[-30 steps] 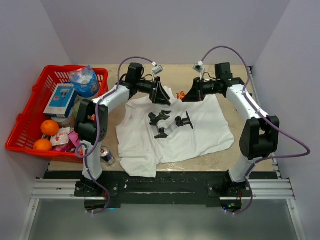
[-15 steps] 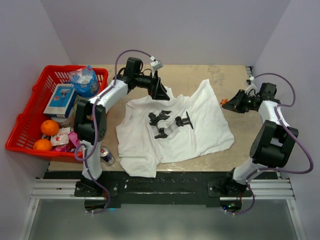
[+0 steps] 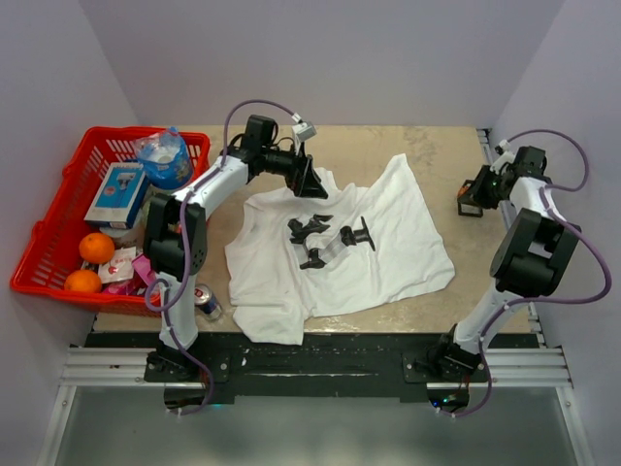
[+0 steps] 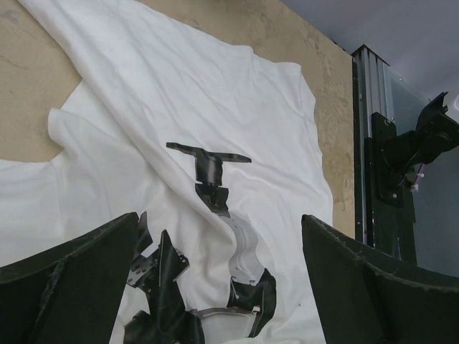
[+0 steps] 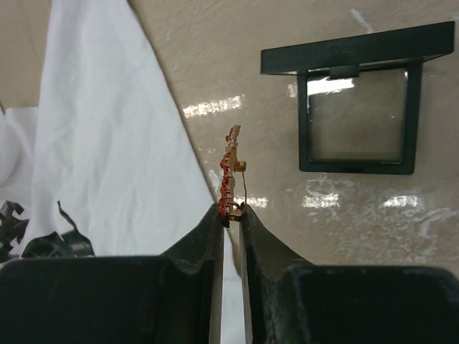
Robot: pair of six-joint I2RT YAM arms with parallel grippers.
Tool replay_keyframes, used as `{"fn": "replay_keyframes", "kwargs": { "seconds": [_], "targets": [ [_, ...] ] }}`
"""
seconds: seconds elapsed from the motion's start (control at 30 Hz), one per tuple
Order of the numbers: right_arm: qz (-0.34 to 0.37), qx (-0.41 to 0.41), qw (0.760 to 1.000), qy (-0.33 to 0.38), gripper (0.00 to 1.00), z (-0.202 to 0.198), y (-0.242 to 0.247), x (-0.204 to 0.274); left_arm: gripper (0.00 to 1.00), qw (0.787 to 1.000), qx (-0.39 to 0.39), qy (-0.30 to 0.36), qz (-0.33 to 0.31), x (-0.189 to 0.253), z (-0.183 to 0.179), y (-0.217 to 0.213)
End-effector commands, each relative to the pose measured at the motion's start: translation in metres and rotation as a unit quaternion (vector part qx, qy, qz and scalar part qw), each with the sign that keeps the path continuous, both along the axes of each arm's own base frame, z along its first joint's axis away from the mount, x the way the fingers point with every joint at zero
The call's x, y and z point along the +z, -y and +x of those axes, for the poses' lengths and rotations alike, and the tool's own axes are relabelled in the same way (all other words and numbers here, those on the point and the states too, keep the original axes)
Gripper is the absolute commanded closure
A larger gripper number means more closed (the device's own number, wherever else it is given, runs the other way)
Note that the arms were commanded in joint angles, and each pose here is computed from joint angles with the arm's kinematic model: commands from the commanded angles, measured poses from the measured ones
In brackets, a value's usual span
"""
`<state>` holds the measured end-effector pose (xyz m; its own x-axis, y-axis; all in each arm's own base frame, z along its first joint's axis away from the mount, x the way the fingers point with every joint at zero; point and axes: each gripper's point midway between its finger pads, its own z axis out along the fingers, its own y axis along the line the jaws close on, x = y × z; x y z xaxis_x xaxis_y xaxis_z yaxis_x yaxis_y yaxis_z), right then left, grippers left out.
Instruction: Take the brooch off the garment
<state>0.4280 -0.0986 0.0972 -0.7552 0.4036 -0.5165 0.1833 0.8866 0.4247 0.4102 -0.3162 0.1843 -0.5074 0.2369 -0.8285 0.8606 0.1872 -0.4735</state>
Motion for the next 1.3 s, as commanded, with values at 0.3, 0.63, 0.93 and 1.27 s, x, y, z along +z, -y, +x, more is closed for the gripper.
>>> {"fn": "replay_keyframes", "kwargs": {
  "seconds": [0.3, 0.63, 0.93, 1.27],
  "targets": [
    [-0.069, -0.008, 0.998, -0.005, 1.0, 0.014, 0.03, -0.011, 0.0, 0.999, 0.002, 0.035, 0.0, 0.018, 0.001, -0.004],
    [-0.106, 0.0, 0.994, -0.02, 1.0, 0.018, 0.045, -0.025, 0.0, 1.0, -0.001, 0.029, 0.002, 0.013, 0.0, 0.0],
    [-0.116, 0.009, 0.993, -0.023, 1.0, 0.022, 0.049, -0.032, 0.01, 1.0, -0.001, 0.029, 0.007, 0.01, -0.001, -0.001],
    [-0.114, 0.01, 0.993, -0.025, 1.0, 0.025, 0.05, -0.039, 0.0, 0.999, -0.003, 0.03, 0.01, 0.009, -0.002, 0.002]
  ]
}}
